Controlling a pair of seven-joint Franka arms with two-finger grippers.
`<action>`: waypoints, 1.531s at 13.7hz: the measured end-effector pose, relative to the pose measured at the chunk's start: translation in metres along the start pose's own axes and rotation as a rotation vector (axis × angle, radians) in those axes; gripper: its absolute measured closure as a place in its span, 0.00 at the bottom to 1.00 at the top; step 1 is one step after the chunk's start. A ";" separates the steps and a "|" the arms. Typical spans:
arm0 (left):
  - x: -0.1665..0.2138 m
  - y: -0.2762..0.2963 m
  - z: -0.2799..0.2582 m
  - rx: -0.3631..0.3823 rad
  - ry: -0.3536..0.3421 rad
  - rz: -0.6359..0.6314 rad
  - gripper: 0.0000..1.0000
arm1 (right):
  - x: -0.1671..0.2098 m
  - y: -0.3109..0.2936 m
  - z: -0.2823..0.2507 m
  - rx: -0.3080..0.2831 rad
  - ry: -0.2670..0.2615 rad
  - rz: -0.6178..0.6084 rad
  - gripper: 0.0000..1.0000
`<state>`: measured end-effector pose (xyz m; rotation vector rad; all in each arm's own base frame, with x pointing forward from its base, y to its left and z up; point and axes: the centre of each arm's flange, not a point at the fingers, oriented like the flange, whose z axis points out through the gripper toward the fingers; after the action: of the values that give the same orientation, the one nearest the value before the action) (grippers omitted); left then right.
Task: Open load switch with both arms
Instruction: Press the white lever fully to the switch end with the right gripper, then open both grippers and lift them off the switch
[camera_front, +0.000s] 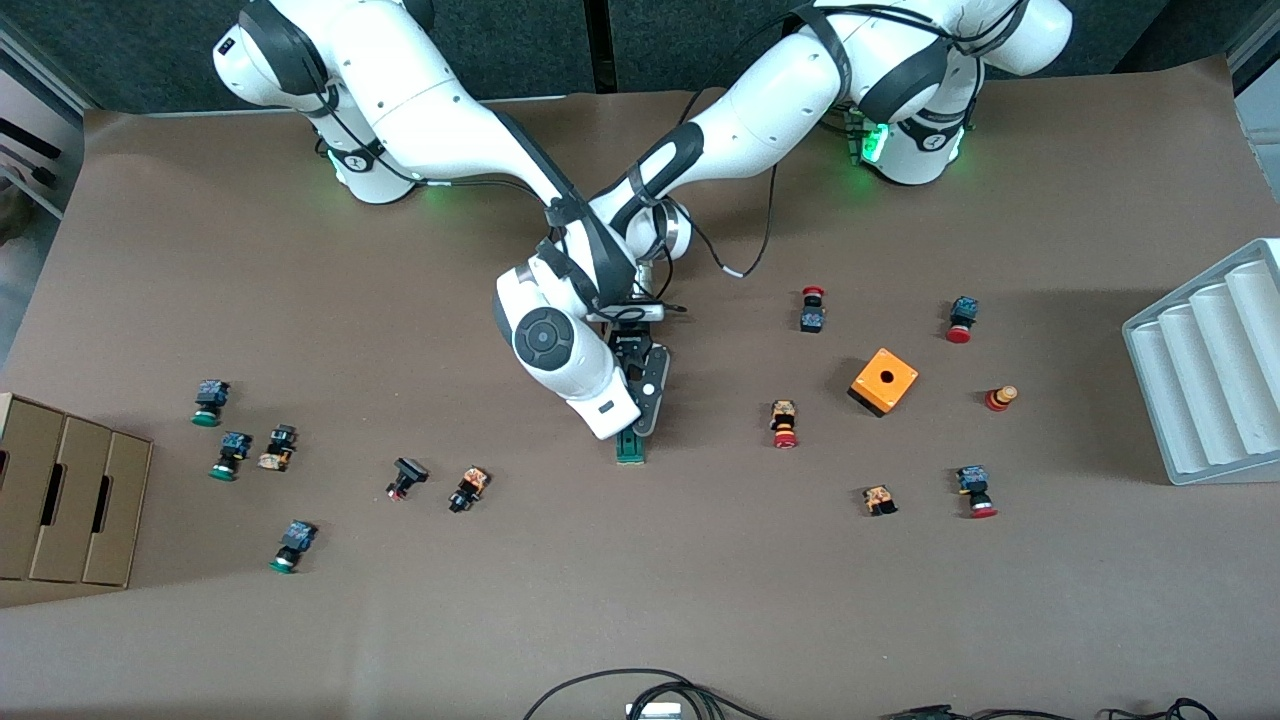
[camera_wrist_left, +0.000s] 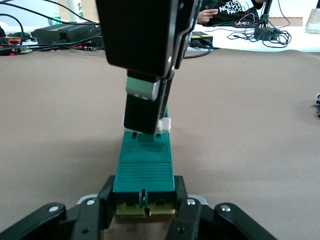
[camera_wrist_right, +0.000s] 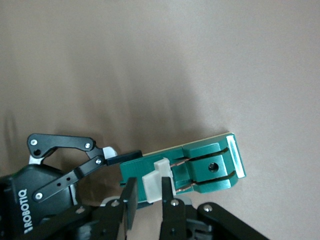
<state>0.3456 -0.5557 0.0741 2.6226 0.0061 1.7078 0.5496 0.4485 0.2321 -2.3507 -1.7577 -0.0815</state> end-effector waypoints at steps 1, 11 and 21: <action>0.000 0.000 0.000 0.000 0.000 0.000 0.51 | 0.000 0.000 0.001 0.000 -0.001 -0.001 0.73; 0.000 0.000 0.000 0.000 0.000 0.000 0.51 | 0.000 -0.007 0.011 -0.005 -0.006 0.011 0.72; 0.000 0.000 0.000 0.000 0.000 0.000 0.51 | 0.003 -0.007 0.010 -0.018 0.004 0.009 0.65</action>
<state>0.3457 -0.5557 0.0741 2.6226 0.0061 1.7079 0.5431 0.4548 0.2239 -2.3690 -1.7514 -0.1014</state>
